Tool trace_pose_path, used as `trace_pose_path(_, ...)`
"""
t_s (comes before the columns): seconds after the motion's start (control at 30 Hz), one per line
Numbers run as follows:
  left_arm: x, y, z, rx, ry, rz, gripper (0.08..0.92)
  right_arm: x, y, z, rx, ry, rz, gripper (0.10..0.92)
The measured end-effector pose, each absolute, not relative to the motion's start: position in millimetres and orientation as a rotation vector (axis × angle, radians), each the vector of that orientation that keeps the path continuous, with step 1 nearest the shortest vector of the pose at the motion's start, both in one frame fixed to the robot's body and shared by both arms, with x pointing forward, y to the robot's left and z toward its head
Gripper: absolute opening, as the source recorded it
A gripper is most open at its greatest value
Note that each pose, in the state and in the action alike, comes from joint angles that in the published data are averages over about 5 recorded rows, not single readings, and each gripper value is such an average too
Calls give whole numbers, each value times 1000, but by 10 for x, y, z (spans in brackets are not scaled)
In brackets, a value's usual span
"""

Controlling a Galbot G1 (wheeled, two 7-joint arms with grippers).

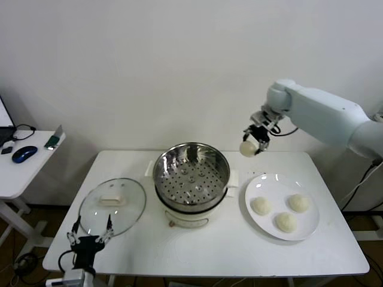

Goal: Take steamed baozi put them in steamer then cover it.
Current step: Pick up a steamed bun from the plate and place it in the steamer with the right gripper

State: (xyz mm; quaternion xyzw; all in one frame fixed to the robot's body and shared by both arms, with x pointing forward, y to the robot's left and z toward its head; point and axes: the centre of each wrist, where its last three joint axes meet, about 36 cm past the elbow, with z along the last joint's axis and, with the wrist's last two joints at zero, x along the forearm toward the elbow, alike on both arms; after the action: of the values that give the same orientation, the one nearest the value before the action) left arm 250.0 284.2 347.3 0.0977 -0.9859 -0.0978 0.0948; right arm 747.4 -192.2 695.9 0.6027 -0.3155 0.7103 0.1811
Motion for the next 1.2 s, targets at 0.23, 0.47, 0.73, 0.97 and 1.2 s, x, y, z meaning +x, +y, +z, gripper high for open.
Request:
trace_pose_path(0.23, 2478, 2872, 3448, 283, -2915, -291, 823, 7374, -1093, 7082, 1817, -627, 2214, 687)
trace_pose_path(0.47, 2490, 2899, 3470, 275, -2922, -304, 823, 7309, -473, 6911, 1866, -373, 2378, 687)
trace_pose_path(0.73, 2514, 2920, 3503, 259, -2927, -313, 823, 7265, -77, 6507, 1896, -152, 2470, 687)
trace_pose_path(0.97, 2543, 2921, 3509, 247, -2927, -315, 823, 7239, 39, 6189, 1913, -48, 2488, 687)
trace_pose_path(1.2, 2534, 2924, 3480, 245, -2919, -314, 823, 7201, 130, 5941, 1932, 5, 2490, 691)
